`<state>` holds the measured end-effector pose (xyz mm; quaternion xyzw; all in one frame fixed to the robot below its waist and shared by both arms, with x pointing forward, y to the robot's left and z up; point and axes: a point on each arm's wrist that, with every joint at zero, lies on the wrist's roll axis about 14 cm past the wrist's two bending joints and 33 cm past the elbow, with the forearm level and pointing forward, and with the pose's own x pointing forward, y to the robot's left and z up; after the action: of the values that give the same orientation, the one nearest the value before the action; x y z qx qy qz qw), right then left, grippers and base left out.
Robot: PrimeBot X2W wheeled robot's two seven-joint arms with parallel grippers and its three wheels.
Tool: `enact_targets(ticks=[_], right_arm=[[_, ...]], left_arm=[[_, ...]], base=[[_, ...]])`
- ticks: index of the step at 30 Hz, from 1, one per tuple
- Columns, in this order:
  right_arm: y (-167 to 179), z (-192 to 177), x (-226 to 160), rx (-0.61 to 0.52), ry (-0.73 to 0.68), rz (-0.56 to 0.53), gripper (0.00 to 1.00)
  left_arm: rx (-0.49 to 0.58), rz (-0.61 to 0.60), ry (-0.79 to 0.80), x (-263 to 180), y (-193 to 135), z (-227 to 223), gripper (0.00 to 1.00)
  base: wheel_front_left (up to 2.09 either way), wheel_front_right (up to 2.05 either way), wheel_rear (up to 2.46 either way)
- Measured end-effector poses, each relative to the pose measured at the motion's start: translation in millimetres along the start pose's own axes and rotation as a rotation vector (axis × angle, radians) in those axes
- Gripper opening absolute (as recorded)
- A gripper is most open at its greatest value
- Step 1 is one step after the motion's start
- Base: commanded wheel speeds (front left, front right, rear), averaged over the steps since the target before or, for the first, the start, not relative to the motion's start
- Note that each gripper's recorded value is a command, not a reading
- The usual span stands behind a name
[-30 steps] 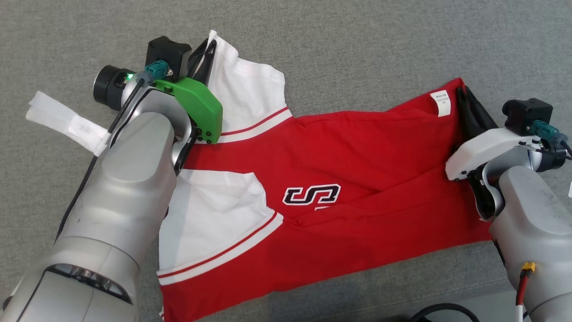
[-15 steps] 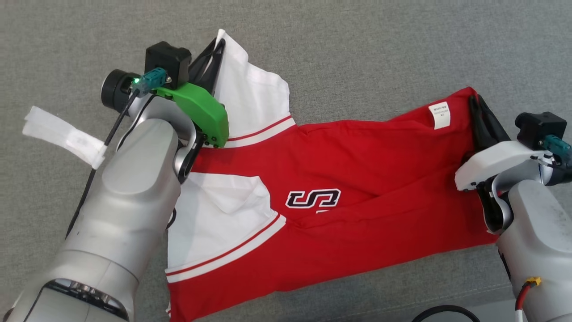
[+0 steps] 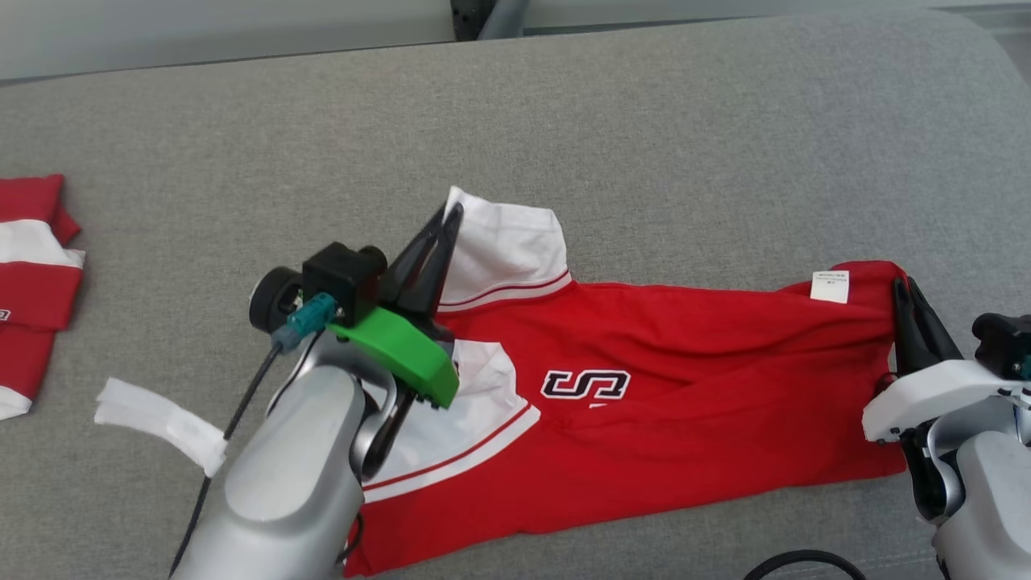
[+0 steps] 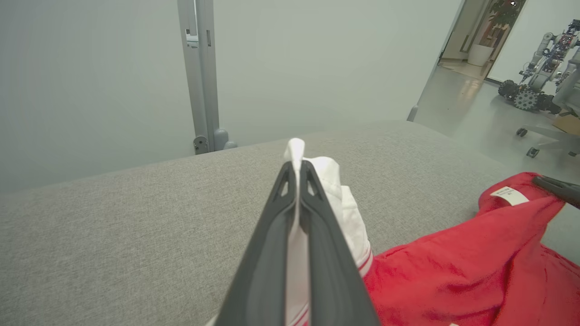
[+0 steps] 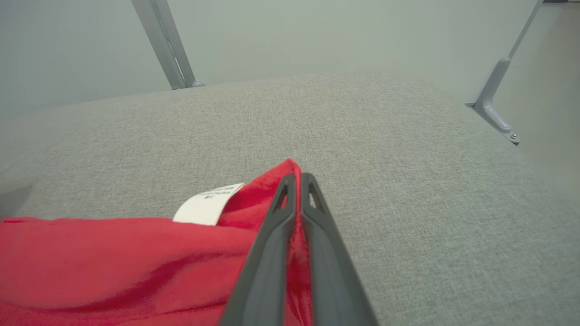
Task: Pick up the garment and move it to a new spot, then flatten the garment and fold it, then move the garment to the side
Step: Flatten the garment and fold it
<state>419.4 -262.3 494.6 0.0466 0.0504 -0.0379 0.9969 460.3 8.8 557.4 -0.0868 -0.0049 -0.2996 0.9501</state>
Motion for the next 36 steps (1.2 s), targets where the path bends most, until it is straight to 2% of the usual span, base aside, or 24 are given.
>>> enact_targets(ticks=[6, 14, 23, 36], right_arm=[[10.4, 2.3, -9.4, 0.008, -0.014, 0.023, 0.0], [24.0, -4.1, -17.5, 0.031, -0.006, 0.043, 0.0], [16.1, -8.1, -32.7, 0.031, 0.0, 0.021, 0.0], [-0.1, -14.4, -33.3, -0.001, 0.024, -0.013, 0.0]], left_arm=[[-0.026, 0.016, -0.01, -46.2, -15.8, -7.0, 0.0], [-0.141, 0.135, 0.027, -96.3, -15.8, -35.0, 0.0], [-0.153, 0.116, 0.067, -118.0, -35.0, -50.4, 0.0], [-0.17, 0.141, 0.113, -147.1, -31.0, -64.7, 0.0]], base=[[0.0, 0.0, 0.0], [0.0, 0.0, 0.0], [0.0, 0.0, 0.0], [0.0, 0.0, 0.0]])
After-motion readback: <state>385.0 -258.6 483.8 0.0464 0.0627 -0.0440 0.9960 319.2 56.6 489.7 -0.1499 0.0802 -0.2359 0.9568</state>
